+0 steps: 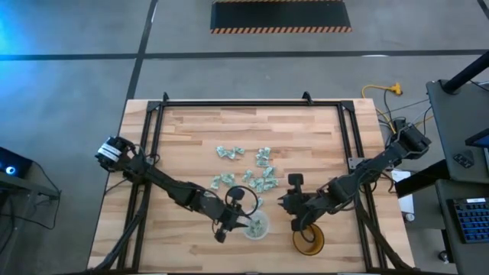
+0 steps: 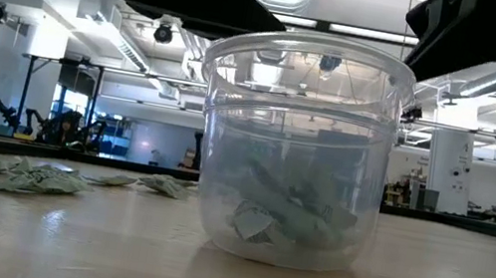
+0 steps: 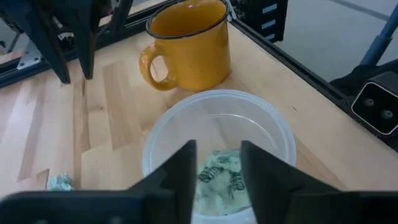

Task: Pick and place Stevia / Truvia into bins
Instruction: Put the stevia packet into the transparent bin

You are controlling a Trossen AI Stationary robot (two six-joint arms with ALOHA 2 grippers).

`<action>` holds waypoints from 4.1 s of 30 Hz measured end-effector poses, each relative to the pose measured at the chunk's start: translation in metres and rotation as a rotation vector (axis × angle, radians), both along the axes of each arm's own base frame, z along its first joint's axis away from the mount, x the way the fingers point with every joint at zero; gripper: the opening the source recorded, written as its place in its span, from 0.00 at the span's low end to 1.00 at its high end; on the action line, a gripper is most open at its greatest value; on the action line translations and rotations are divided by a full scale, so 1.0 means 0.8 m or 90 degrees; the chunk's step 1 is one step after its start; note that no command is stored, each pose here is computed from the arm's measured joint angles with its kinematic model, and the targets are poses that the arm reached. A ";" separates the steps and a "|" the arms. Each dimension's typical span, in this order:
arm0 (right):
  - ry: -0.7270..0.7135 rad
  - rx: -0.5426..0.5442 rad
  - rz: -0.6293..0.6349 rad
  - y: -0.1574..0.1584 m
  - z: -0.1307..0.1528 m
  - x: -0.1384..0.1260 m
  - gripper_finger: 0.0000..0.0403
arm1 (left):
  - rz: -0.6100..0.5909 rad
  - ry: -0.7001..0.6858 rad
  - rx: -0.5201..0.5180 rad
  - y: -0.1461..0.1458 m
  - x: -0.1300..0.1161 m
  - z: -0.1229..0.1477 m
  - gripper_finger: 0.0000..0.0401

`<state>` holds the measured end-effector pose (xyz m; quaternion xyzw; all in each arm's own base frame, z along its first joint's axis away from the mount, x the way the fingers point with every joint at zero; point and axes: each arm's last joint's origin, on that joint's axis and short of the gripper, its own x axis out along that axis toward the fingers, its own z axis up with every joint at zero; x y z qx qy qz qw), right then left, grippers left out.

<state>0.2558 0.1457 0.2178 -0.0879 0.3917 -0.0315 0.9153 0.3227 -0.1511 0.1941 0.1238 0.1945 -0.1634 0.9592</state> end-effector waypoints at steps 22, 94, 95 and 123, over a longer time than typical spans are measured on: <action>0.039 0.079 0.026 -0.094 -0.044 0.028 0.17 | 0.140 0.058 -0.043 0.007 -0.087 0.061 0.48; -0.048 0.079 0.179 -0.033 0.003 0.037 0.02 | 0.129 0.080 -0.025 0.003 -0.094 0.056 0.48; -0.054 0.085 0.207 -0.027 0.003 0.037 0.02 | 0.129 0.080 -0.024 0.004 -0.095 0.055 0.48; 0.046 0.073 0.291 0.023 -0.021 0.113 0.16 | 0.222 0.240 0.000 0.020 -0.119 -0.004 0.48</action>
